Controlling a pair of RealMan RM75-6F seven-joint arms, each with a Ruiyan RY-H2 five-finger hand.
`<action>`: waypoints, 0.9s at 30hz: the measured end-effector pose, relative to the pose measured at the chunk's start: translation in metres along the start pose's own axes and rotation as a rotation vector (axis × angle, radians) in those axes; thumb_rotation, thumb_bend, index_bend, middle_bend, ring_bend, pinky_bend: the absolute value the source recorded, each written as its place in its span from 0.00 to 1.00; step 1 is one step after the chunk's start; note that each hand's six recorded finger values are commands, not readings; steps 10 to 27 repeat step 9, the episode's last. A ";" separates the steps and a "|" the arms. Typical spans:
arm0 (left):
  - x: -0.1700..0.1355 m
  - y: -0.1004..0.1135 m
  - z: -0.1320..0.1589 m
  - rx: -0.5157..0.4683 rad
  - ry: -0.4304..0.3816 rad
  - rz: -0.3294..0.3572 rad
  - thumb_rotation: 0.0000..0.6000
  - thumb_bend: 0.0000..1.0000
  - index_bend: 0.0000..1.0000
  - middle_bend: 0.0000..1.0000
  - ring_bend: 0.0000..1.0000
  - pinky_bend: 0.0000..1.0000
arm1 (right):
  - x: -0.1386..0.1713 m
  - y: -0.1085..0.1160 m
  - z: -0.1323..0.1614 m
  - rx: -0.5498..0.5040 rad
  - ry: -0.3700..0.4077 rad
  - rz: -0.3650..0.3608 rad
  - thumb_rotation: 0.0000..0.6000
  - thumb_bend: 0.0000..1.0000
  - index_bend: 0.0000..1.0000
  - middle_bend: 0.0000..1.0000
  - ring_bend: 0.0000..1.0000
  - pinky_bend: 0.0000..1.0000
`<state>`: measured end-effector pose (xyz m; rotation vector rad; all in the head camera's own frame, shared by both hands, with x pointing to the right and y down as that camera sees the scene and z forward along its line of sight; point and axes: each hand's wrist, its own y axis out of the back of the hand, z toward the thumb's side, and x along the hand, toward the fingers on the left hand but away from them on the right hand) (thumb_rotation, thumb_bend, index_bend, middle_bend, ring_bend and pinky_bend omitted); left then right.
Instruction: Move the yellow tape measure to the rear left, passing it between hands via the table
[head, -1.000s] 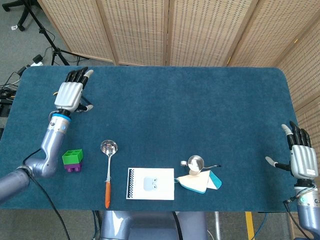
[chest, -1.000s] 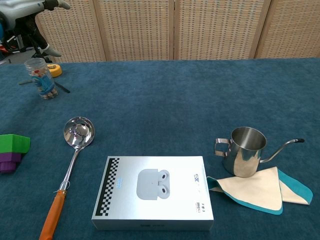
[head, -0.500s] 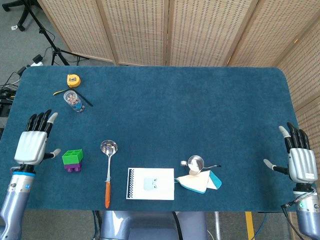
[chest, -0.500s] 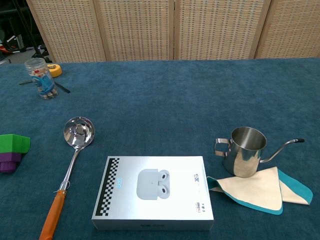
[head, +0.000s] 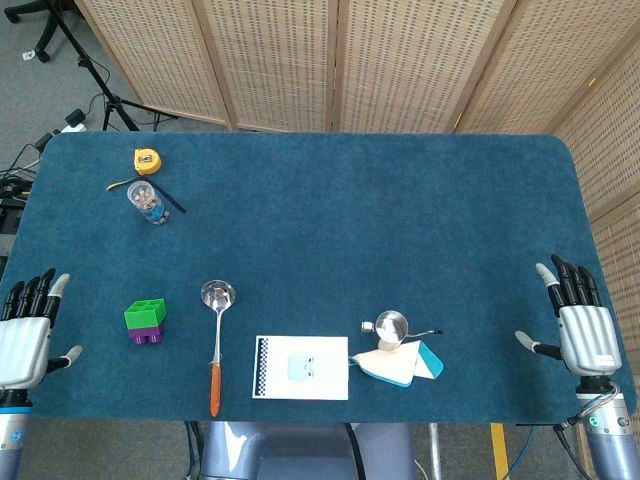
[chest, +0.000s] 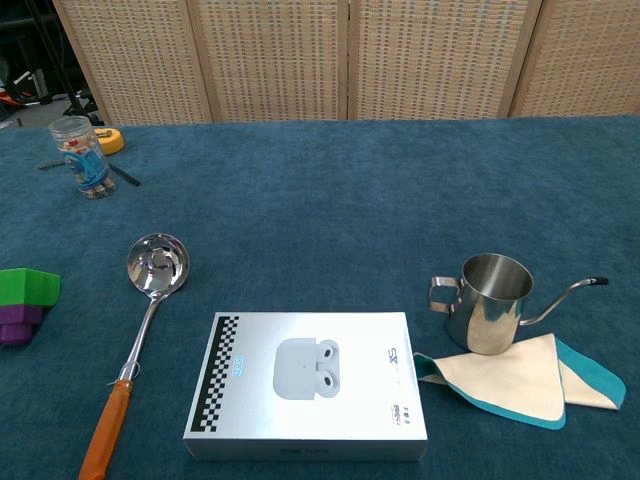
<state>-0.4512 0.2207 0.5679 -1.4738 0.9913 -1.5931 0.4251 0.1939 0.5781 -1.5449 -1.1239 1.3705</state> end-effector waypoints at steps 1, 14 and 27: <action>-0.001 0.000 -0.003 0.007 0.003 0.000 1.00 0.06 0.00 0.00 0.00 0.00 | 0.000 0.000 -0.001 -0.001 -0.003 0.003 1.00 0.10 0.08 0.00 0.00 0.00; 0.001 0.005 -0.013 -0.004 0.031 0.025 1.00 0.06 0.00 0.00 0.00 0.00 | -0.002 -0.003 0.000 -0.013 -0.013 0.023 1.00 0.10 0.08 0.00 0.00 0.00; 0.001 0.005 -0.013 -0.004 0.031 0.025 1.00 0.06 0.00 0.00 0.00 0.00 | -0.002 -0.003 0.000 -0.013 -0.013 0.023 1.00 0.10 0.08 0.00 0.00 0.00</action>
